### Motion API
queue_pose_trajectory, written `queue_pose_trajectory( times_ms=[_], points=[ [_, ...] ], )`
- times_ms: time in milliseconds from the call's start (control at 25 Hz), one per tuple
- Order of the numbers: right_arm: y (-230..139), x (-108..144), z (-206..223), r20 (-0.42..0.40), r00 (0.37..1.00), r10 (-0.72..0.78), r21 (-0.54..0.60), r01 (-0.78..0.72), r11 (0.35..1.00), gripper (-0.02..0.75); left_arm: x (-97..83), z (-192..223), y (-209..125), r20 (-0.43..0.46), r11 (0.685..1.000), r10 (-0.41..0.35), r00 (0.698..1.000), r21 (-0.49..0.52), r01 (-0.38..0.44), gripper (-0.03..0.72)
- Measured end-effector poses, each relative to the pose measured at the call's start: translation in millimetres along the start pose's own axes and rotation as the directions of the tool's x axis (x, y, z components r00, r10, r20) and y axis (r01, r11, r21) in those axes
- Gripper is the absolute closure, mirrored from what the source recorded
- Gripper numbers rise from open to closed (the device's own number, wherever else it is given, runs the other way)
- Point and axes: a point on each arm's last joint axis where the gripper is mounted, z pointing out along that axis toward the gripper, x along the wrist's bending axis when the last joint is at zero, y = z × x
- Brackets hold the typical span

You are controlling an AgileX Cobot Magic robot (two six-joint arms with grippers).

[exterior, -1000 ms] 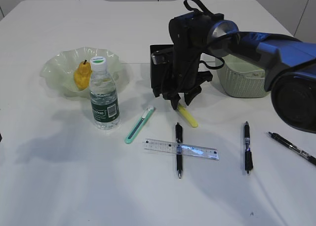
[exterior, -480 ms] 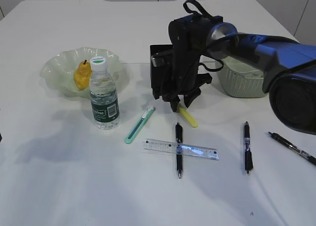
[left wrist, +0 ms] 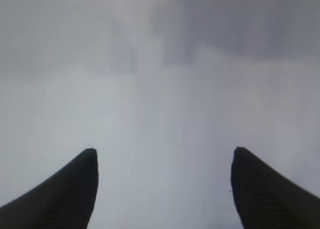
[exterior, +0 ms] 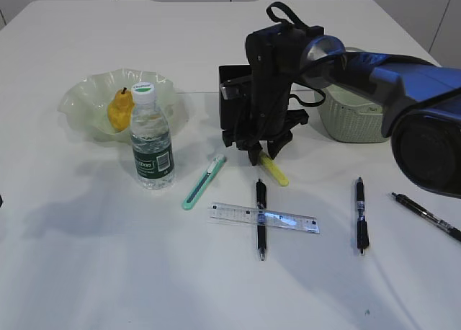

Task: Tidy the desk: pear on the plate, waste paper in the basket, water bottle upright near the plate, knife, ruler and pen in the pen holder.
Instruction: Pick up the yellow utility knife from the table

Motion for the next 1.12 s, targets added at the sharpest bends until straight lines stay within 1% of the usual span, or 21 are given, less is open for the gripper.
queue_pose_trajectory(
  times_ms=[360, 440, 680, 760, 1120],
  points=[
    [0.1, 0.9, 2.2, -0.008, 1.000, 0.003, 0.003, -0.003, 1.000, 0.439, 0.0, 0.0, 0.0, 0.000, 1.000, 0.000, 1.000, 0.000, 0.000, 0.097],
    [0.0, 1.4, 2.2, -0.014, 1.000, 0.005, 0.004, -0.005, 1.000, 0.461, 0.0, 0.0, 0.0, 0.000, 1.000, 0.000, 1.000, 0.000, 0.000, 0.097],
    [0.0, 1.8, 2.2, -0.018, 1.000, 0.006, 0.004, -0.006, 1.000, 0.594, 0.0, 0.0, 0.0, 0.000, 1.000, 0.000, 1.000, 0.000, 0.000, 0.097],
    [0.1, 1.9, 2.2, -0.018, 1.000, 0.006, 0.003, -0.006, 1.000, 0.609, 0.0, 0.0, 0.0, 0.000, 1.000, 0.000, 1.000, 0.000, 0.000, 0.097],
    [0.3, 1.8, 1.2, -0.018, 1.000, 0.007, 0.000, -0.007, 1.000, 0.622, 0.0, 0.0, 0.0, 0.000, 1.000, 0.000, 1.000, 0.000, 0.000, 0.097]
  ],
)
